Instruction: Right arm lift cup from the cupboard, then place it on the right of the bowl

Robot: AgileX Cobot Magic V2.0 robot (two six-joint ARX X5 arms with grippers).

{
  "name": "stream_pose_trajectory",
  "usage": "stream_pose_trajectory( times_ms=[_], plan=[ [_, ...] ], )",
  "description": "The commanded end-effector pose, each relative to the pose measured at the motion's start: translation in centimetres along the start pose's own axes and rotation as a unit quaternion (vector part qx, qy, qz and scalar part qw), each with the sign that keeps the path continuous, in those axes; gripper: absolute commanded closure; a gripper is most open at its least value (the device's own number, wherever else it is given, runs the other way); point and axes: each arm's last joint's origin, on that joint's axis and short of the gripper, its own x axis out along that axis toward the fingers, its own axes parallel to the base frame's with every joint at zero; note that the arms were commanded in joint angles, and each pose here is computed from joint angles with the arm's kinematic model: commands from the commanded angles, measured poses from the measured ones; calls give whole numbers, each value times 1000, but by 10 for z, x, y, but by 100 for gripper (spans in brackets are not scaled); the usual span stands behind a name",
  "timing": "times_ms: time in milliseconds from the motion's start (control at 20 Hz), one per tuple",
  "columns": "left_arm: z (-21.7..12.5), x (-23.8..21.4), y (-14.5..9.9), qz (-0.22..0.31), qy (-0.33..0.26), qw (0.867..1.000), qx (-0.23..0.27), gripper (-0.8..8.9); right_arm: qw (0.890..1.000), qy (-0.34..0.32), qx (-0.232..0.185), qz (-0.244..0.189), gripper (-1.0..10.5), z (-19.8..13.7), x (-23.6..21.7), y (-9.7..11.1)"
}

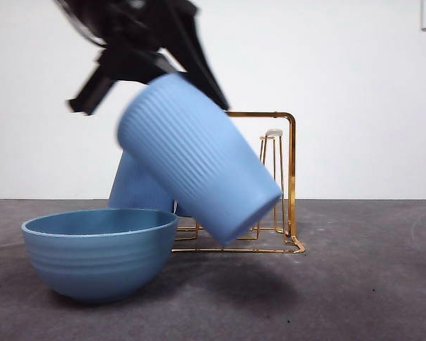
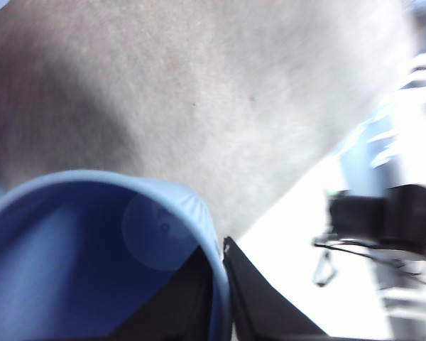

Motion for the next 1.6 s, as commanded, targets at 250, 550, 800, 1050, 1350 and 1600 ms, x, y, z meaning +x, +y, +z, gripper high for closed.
stream_pose_trajectory(
  times_ms=[250, 550, 800, 1050, 1350, 1600],
  plan=[
    [27, 30, -33, 68, 23, 992, 100, 803, 996, 6, -71, -46, 402, 10, -32, 11],
    [33, 70, -53, 172, 60, 963, 196, 802, 997, -5, -72, -41, 402, 16, -44, 17],
    [26, 99, -61, 246, 95, 924, 276, 803, 997, -5, -71, -41, 402, 16, -44, 17],
    [20, 108, -64, 244, 109, 917, 296, 703, 997, -5, -70, -41, 402, 16, -44, 17],
    [22, 105, -68, 242, 99, 922, 285, 301, 997, -5, -67, -41, 402, 16, -44, 17],
    [21, 79, -80, 231, 69, 929, 281, 282, 997, -5, -68, -41, 402, 16, -44, 17]
  ],
)
